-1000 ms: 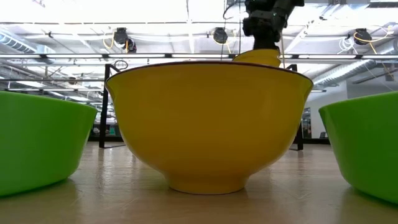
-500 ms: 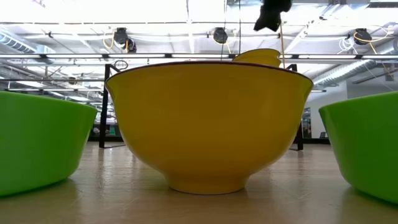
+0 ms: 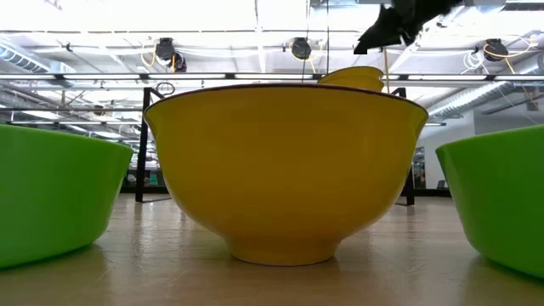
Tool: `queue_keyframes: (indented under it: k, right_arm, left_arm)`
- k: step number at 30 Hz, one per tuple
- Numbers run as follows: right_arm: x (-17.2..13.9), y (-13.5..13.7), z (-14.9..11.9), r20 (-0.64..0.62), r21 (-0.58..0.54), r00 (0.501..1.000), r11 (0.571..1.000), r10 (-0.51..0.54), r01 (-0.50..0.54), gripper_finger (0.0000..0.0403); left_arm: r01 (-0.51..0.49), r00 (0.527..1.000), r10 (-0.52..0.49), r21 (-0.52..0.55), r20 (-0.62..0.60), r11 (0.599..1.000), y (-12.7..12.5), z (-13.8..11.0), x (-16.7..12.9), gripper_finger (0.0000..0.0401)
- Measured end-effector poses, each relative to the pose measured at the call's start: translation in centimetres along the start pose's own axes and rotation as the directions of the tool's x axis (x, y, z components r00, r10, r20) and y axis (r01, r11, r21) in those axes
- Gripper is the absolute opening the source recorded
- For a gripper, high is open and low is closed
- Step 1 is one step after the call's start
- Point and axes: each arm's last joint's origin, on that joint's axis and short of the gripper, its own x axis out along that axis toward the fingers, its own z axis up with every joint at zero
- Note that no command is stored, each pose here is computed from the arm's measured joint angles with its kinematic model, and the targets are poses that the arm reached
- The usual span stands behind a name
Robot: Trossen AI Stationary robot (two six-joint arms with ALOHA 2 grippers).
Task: Pick & Place Mini bowls
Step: Stack the top white bowl on top of the white bowl on the shelf
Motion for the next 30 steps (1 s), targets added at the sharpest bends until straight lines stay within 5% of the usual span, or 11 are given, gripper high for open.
queue_keyframes:
  k: [9,30]
  right_arm:
    - [-1.4,0.5,-5.3,0.274,0.035,0.961,0.999,-0.049,0.041,0.0]
    - [-0.9,0.8,-7.0,0.195,0.094,0.98,0.995,-0.035,0.017,0.0]
  left_arm:
    - [0.0,1.0,0.0,0.0,0.0,1.0,0.0,0.0,0.0,0.009]
    - [0.0,1.0,0.0,0.0,0.0,1.0,0.0,0.0,0.0,0.009]
